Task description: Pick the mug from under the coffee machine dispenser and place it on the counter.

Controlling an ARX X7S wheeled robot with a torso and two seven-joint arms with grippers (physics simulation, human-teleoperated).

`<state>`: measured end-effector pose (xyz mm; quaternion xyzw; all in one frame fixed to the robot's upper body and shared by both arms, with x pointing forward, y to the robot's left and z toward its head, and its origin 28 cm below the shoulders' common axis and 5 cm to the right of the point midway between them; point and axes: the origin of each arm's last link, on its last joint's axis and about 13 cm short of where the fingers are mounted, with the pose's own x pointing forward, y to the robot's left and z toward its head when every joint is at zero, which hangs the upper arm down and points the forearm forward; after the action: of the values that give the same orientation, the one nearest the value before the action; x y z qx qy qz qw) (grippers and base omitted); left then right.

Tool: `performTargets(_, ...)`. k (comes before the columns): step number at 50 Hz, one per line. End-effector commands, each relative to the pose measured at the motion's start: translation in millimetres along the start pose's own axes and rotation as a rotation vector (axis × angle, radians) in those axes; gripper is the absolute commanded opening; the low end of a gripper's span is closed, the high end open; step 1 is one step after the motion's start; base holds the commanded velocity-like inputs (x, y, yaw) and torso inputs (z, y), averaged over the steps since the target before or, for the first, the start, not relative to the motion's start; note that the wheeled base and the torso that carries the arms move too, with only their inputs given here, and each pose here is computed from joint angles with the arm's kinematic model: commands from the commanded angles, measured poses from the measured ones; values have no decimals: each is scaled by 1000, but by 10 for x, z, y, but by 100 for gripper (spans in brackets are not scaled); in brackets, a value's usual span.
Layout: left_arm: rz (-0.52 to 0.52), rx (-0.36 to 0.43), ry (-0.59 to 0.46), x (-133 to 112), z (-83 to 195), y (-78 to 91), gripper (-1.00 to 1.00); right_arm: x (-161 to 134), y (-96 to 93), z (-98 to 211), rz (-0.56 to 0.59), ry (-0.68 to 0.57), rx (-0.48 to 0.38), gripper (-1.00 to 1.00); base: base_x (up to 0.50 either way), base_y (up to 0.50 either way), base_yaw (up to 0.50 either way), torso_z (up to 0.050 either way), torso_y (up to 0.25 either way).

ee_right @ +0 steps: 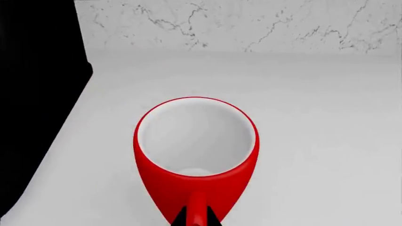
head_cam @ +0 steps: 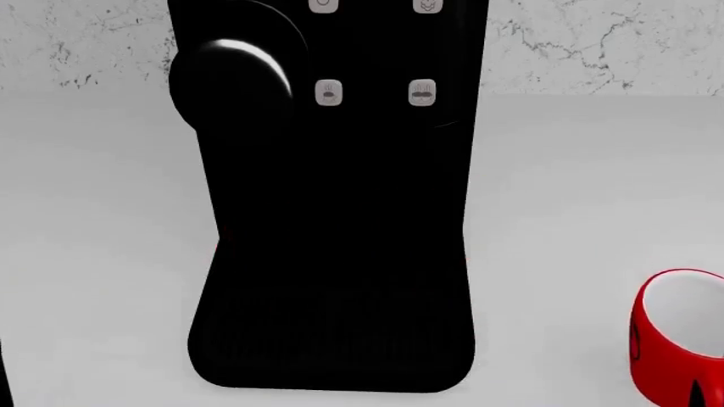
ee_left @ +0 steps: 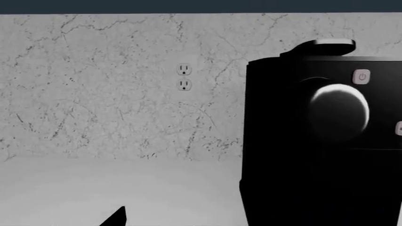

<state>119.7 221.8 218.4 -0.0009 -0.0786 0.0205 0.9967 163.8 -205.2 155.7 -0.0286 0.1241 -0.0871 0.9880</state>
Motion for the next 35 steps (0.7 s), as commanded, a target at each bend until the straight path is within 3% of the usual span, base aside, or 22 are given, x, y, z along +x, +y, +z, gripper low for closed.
performTargets(1,7,-7,-2,6,-12,14,100,88,-21,1,-10,-58,16,-100,0,0,0,0,0)
performTargets(20,10,-3,1,1,-10,17,100,87,10,-296,4,24,37,-100,1,0,0,0,1)
performTargets(21,10,-3,1,1,-9,16,100,87,11,-300,6,25,37,100,0,0,0,0,0)
performTargets(35,11,-2,-2,21,0,8,100,-19,-13,-295,4,21,30,100,0,0,0,0,0)
